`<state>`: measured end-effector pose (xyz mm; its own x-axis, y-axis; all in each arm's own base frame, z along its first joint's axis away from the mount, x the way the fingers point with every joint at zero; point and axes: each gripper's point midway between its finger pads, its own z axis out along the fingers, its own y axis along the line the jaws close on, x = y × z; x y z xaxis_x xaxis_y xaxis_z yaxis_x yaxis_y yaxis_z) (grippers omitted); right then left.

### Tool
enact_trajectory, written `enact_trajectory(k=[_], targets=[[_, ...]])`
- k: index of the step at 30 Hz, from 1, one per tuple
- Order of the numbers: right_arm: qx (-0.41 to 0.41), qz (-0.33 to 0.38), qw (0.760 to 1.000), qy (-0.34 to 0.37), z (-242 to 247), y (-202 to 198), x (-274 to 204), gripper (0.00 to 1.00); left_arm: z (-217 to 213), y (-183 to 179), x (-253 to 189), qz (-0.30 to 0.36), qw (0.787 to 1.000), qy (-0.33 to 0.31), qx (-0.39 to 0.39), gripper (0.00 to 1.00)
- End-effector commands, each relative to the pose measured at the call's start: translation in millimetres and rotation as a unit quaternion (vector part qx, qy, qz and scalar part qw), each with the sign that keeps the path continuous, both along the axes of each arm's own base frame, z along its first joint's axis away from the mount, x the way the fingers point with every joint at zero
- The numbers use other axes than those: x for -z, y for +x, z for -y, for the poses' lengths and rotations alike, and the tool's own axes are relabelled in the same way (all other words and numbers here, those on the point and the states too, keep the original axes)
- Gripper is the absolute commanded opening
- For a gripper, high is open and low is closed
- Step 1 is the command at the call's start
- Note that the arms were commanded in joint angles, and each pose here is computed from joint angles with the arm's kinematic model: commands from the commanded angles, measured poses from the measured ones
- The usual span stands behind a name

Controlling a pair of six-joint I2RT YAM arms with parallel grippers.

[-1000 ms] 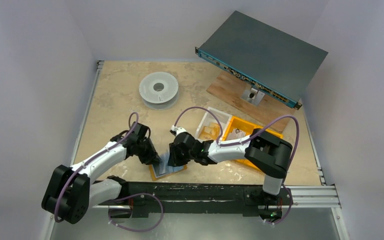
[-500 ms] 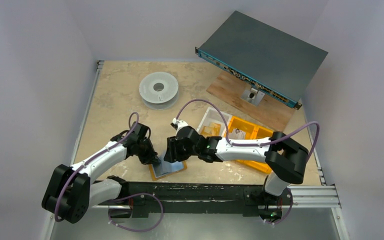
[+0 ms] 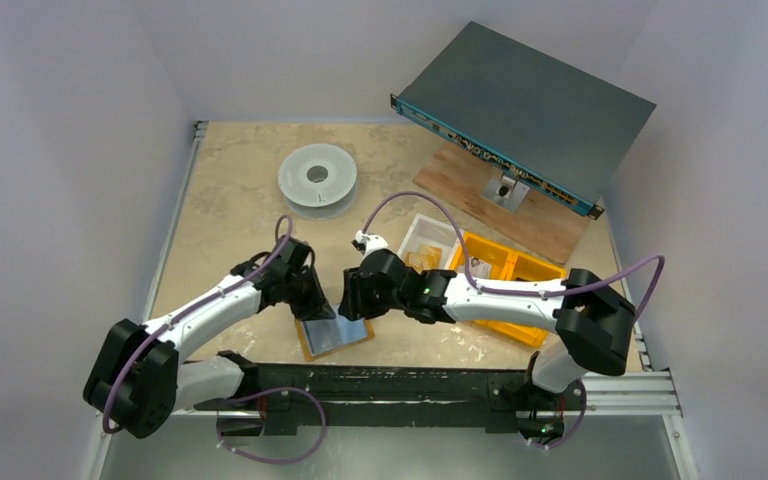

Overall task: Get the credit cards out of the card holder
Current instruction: Remove the credit card from the card holder.

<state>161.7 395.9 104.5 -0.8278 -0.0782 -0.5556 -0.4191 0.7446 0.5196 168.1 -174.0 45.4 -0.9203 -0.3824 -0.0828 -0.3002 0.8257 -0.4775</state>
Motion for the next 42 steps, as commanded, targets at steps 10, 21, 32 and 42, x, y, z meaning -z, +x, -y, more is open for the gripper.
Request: enact_trajectory(k=[10, 21, 32, 42], targets=[[-0.008, 0.04, 0.999, -0.008, -5, -5, -13, 0.42, 6, 20, -21, 0.033, 0.999, 0.029, -0.004, 0.08], [-0.054, 0.084, 0.989, -0.107, -50, -18, 16, 0.53, -67, 32, -55, 0.062, 0.993, 0.062, -0.079, 0.47], [-0.06, 0.095, 0.971, -0.21, -59, -22, 59, 0.54, -86, 37, -61, 0.064, 0.991, 0.052, -0.104, 0.5], [-0.072, 0.026, 0.977, -0.199, -55, -34, 95, 0.33, -69, 28, -41, 0.041, 0.996, 0.007, -0.073, 0.48]])
